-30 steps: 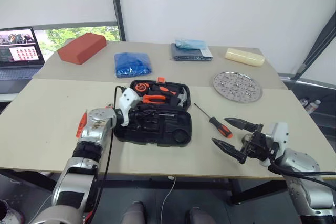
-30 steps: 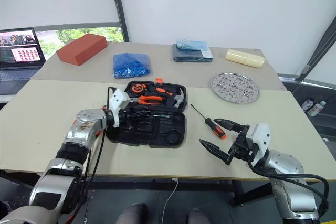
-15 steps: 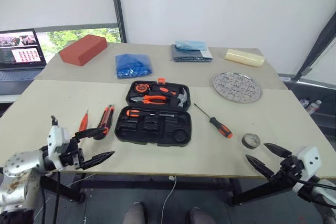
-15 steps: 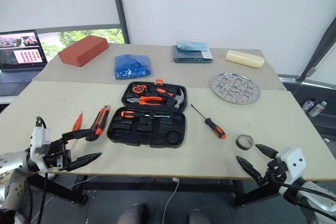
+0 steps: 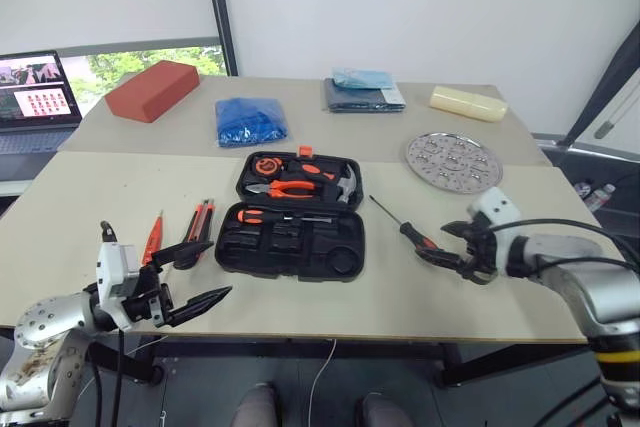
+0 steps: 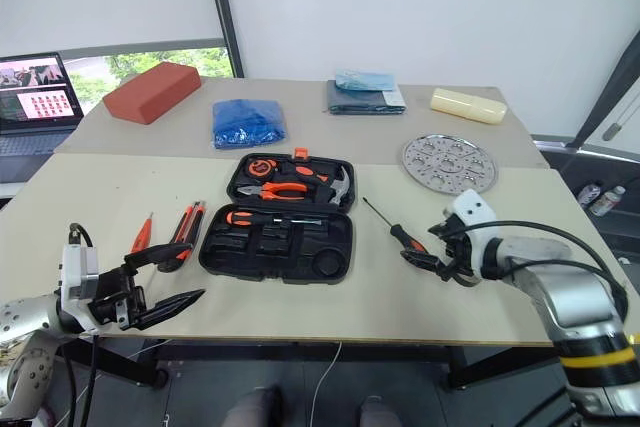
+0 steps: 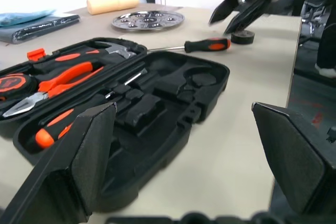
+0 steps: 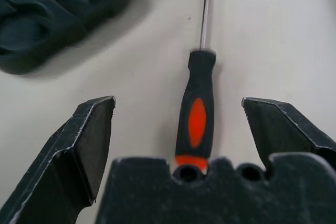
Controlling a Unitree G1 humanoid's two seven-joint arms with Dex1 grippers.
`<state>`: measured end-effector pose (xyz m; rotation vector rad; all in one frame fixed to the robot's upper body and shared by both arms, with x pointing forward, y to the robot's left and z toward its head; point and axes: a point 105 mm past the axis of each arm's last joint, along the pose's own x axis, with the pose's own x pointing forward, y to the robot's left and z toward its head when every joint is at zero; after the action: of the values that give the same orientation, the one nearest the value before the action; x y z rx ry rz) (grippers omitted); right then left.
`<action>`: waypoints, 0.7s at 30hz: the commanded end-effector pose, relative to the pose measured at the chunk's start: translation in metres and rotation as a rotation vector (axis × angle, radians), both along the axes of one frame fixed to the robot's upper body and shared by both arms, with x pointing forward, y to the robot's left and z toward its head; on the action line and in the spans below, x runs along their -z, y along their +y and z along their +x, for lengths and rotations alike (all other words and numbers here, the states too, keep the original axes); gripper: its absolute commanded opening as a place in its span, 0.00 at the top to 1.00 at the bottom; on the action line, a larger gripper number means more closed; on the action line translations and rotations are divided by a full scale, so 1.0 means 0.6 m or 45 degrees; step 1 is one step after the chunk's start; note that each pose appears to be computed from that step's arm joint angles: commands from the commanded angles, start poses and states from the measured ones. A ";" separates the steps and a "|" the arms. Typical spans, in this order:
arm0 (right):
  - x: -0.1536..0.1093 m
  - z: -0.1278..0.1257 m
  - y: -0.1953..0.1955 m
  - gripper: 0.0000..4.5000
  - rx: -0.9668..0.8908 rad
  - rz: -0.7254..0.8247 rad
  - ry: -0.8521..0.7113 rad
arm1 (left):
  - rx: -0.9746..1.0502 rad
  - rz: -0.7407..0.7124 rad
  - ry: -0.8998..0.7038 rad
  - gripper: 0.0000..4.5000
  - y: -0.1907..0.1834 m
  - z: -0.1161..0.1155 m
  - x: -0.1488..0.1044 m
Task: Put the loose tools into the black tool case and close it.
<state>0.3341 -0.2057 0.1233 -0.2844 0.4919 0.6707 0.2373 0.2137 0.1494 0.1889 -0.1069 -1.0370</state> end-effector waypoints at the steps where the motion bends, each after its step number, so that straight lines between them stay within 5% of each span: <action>1: 0.018 0.027 -0.014 0.06 0.108 -0.115 0.053 | 0.020 0.000 -0.069 0.00 -0.010 -0.003 -0.019; 11: 0.009 0.037 -0.030 0.76 0.259 -0.066 -0.020 | 0.075 -0.011 -0.093 0.00 -0.030 -0.013 -0.036; 17: -0.066 0.048 -0.005 0.77 0.116 -0.029 -0.345 | -0.073 -0.108 -0.092 0.00 -0.019 -0.009 -0.046; 21: -0.129 0.052 0.094 0.77 -0.336 0.002 -0.533 | -0.295 -0.163 -0.081 0.00 0.013 -0.005 -0.039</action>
<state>0.3703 -0.1818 0.1712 -0.3938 0.1983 0.6769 0.2351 0.2120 0.1643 0.1088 -0.1712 -0.8684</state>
